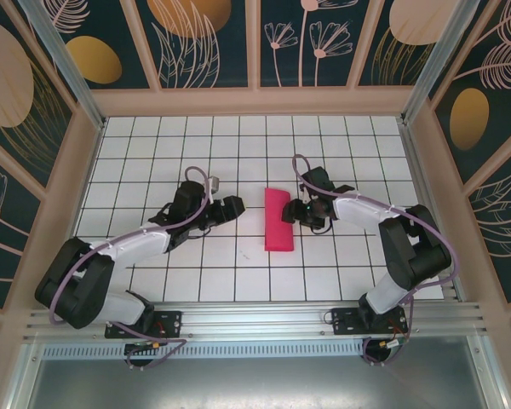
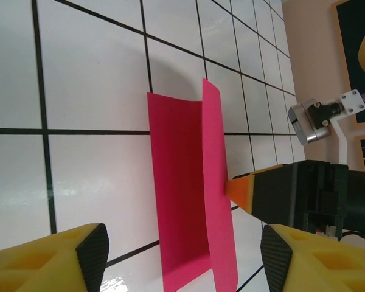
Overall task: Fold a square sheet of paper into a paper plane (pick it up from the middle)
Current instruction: Fold the square sheet of paper in half at the center of the table.
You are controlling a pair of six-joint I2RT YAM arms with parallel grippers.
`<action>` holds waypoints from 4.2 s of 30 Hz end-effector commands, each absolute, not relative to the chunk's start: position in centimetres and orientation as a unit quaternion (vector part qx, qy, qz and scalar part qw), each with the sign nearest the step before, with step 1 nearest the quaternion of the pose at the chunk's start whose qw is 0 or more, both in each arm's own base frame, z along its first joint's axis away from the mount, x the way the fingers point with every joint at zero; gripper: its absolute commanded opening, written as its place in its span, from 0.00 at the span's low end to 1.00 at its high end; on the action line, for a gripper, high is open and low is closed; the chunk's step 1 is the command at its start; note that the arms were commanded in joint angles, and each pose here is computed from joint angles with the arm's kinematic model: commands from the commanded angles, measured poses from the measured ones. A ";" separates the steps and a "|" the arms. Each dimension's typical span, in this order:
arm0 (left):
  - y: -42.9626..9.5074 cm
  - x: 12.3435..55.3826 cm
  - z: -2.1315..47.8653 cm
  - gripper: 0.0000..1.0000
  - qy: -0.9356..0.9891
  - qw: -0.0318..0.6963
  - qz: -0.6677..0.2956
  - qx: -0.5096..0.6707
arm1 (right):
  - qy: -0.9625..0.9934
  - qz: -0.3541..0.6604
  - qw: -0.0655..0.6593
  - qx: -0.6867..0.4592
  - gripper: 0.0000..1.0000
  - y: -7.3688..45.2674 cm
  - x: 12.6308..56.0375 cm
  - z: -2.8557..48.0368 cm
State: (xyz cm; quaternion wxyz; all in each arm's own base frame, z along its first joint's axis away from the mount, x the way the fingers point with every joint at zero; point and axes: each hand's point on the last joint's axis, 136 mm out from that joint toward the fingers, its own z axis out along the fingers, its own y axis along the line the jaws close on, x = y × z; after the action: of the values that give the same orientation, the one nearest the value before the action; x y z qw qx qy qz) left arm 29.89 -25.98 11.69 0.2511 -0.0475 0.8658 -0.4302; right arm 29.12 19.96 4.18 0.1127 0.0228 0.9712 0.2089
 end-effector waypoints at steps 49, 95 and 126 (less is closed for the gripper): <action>-32.4 30.9 9.2 0.44 0.870 0.203 -0.446 -0.048 | 0.989 0.097 0.114 0.006 0.62 19.4 30.0 2.3; -30.4 31.7 8.7 0.43 0.881 0.232 -0.404 -0.085 | 0.980 0.160 0.117 -0.008 0.62 19.6 29.8 3.5; -31.4 31.6 8.9 0.44 0.879 0.219 -0.418 -0.068 | 0.987 0.125 0.092 -0.036 0.62 19.8 29.4 1.5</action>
State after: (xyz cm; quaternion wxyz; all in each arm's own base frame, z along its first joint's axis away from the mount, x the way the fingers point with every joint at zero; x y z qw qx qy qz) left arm 31.41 -30.68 8.63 0.2252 -0.0743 0.8806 -0.4102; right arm 29.71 19.94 2.26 0.1029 -0.0255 0.9845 0.1399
